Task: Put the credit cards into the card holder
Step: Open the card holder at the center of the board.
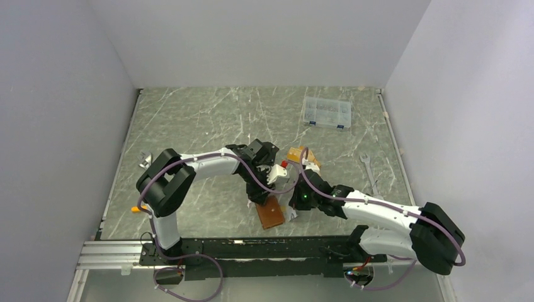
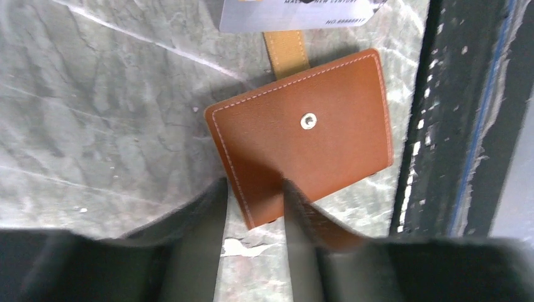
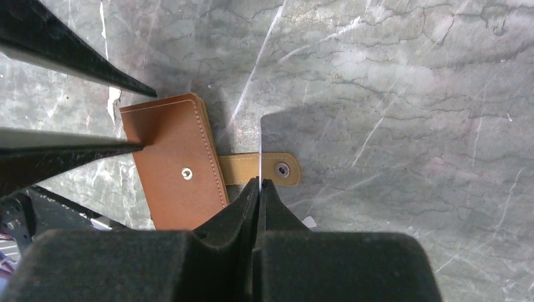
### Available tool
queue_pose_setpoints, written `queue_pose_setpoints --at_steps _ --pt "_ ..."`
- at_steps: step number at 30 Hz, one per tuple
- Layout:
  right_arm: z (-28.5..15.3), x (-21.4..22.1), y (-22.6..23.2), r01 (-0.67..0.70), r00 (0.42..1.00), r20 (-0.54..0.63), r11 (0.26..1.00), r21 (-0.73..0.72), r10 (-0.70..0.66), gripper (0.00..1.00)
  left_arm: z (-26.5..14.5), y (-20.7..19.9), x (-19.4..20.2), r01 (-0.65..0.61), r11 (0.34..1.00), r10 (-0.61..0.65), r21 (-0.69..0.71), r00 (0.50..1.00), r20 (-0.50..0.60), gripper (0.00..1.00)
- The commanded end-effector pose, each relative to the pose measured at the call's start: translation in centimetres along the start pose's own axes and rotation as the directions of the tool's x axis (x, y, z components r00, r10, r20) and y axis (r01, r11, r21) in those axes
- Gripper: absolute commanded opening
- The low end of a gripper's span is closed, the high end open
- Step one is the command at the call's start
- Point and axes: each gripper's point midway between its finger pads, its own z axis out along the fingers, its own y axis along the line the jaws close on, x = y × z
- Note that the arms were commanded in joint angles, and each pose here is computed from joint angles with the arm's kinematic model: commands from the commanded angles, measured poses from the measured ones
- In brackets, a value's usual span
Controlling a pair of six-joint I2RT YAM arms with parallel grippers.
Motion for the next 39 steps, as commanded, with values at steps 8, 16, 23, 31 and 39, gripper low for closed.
queue_pose_setpoints --at_steps 8,16,23,31,39 --pt "-0.3 1.6 -2.8 -0.13 0.991 0.047 0.99 0.056 0.127 0.0 0.0 1.1 -2.3 -0.13 0.991 0.131 -0.01 0.991 0.024 0.0" --pt "-0.8 1.2 -3.7 -0.245 0.961 0.14 0.969 0.016 0.24 0.0 -1.6 4.4 -7.4 -0.186 0.974 0.197 -0.127 0.977 0.083 0.0" --pt "-0.5 0.3 -3.7 -0.26 0.951 0.178 0.965 0.026 0.252 0.0 -1.9 5.1 -8.7 -0.172 0.974 0.186 -0.144 0.978 0.093 0.16" --pt "0.2 0.6 -4.3 -0.283 0.946 0.18 0.958 0.051 0.27 0.0 -5.4 3.3 -9.2 -0.063 0.956 0.11 -0.285 0.983 0.149 0.83" --pt "0.5 1.5 -6.1 -0.337 0.927 0.202 0.937 0.087 0.315 0.0 -2.5 -0.3 -6.8 -0.04 0.924 0.087 -0.381 0.991 0.105 0.99"
